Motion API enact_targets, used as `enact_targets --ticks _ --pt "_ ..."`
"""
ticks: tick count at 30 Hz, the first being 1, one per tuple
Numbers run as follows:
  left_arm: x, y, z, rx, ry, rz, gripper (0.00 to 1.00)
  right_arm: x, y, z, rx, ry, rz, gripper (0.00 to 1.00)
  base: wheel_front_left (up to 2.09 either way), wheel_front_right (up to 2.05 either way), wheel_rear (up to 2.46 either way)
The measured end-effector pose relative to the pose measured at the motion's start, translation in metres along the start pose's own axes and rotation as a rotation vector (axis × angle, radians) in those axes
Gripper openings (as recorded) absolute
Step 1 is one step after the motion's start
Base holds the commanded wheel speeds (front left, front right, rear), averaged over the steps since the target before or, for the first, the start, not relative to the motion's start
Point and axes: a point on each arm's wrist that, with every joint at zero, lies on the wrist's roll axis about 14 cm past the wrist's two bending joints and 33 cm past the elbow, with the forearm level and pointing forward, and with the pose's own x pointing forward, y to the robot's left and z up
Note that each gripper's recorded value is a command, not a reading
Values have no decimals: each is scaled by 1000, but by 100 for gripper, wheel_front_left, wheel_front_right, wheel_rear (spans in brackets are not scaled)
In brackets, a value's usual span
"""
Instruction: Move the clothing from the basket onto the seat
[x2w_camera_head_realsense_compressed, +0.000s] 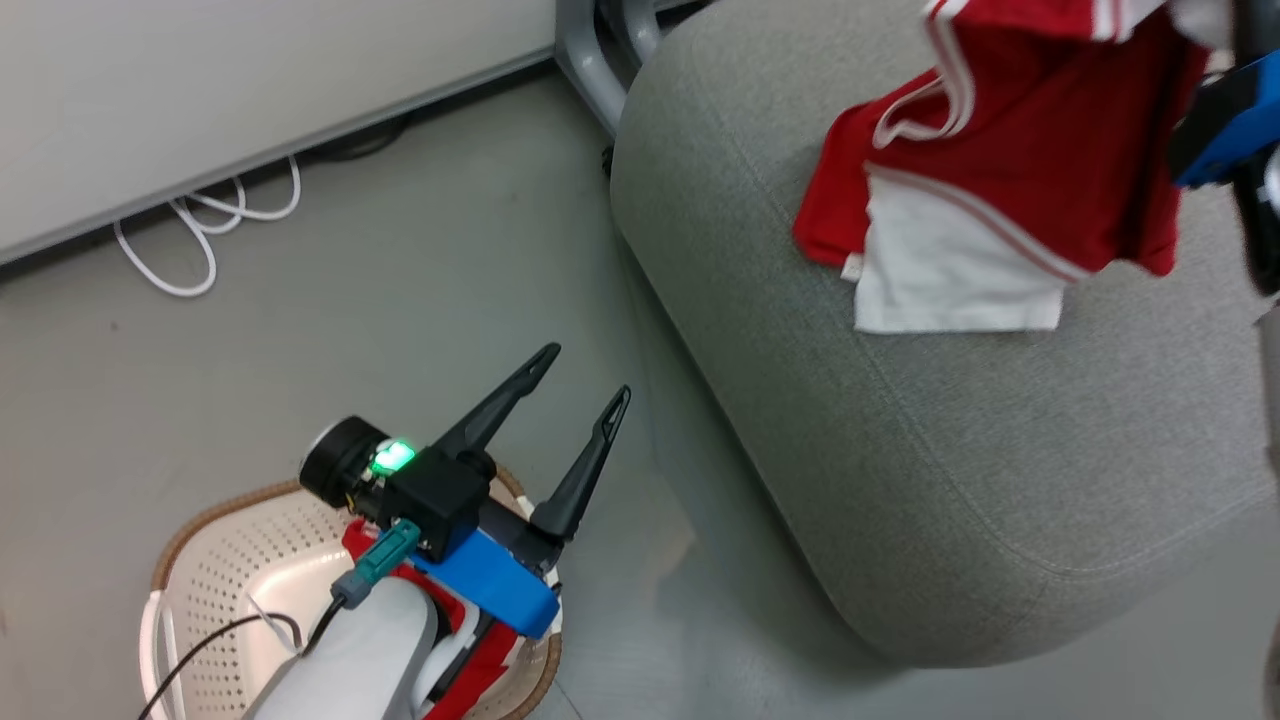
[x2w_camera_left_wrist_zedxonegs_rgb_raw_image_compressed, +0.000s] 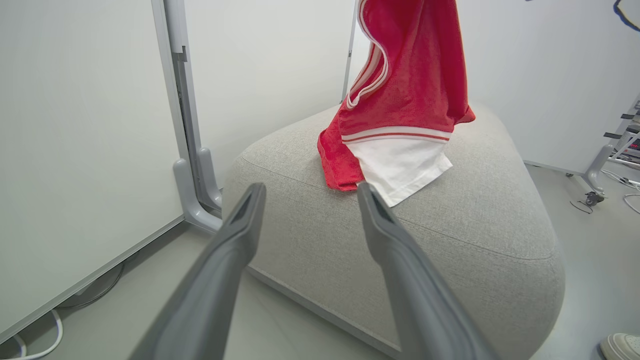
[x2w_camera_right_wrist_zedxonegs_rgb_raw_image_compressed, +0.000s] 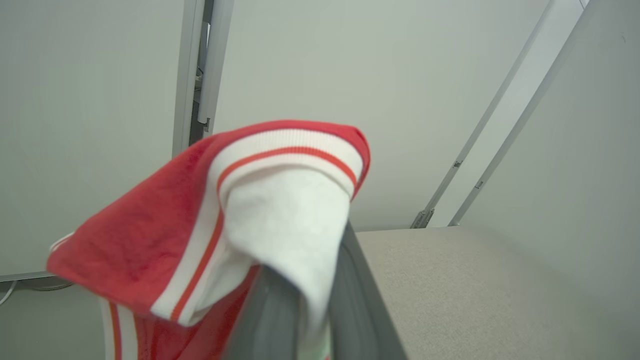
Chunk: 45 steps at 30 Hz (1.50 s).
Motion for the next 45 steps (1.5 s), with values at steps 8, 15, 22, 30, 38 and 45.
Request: enact_targets --ticks 8,15,22,30,38,45 --pt "14 52 -20 20 -21 15 100 53 -43 -25 -58 53 -133 0 0 0 0" --pt "2 96 -54 10 17 85 100 68 -11 -131 -2 269 -129 0 0 0 0" --pt "-16 115 -71 -2 63 149 100 60 20 -190 38 386 -107 0 0 0 0" --pt "-17 108 -46 6 32 162 100 48 15 -176 35 354 -111 100 0 0 0" --pt "-35 85 -13 -18 8 221 100 27 11 -137 18 259 -76 100 0 0 0" --pt "-71 73 13 -32 -7 329 100 -11 28 -105 44 151 17 100 0 0 0"
